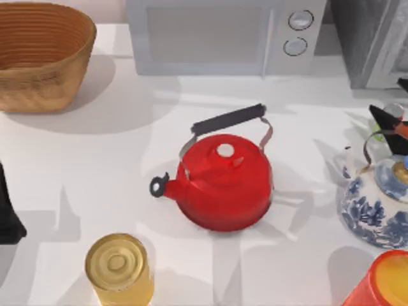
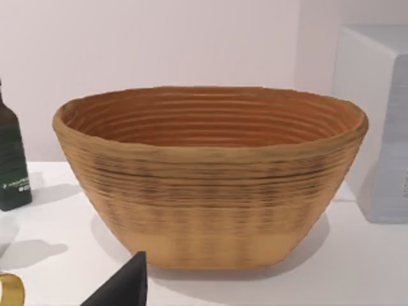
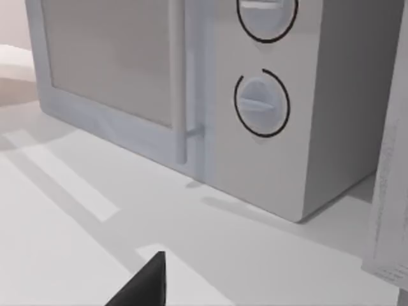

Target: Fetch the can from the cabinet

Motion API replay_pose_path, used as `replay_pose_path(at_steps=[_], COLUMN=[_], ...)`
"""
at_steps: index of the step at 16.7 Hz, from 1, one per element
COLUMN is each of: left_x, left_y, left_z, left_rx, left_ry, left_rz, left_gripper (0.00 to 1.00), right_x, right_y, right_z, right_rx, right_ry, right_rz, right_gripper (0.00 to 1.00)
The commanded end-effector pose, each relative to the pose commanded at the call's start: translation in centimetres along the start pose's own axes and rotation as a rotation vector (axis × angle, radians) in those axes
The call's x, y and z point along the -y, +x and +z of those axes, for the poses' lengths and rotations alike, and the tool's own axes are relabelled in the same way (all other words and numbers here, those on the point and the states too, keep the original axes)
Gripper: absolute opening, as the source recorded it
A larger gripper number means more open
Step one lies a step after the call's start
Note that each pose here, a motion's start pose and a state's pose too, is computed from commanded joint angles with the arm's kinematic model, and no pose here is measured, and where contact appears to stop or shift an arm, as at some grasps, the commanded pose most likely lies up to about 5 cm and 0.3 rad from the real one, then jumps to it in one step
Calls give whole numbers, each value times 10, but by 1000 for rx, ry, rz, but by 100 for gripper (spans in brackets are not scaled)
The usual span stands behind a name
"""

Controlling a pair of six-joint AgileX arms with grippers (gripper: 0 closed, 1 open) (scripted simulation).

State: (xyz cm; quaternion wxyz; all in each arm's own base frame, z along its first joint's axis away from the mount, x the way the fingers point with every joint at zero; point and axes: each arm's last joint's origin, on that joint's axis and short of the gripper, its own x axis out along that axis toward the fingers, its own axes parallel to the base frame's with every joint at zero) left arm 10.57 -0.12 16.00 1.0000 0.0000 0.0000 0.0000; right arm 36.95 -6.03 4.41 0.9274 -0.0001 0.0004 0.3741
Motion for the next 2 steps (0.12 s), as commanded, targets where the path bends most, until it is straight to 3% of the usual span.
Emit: replay_pose_path(at_steps=[2], left_x=[0], left_y=[0], left_z=[0], left_rx=[0], left_ry=[0], left_rz=[0], left_gripper=[100], right_x=[0], right_y=[0], right_z=[0], right_rx=[0], right_ry=[0], right_rz=[0], right_gripper=[100])
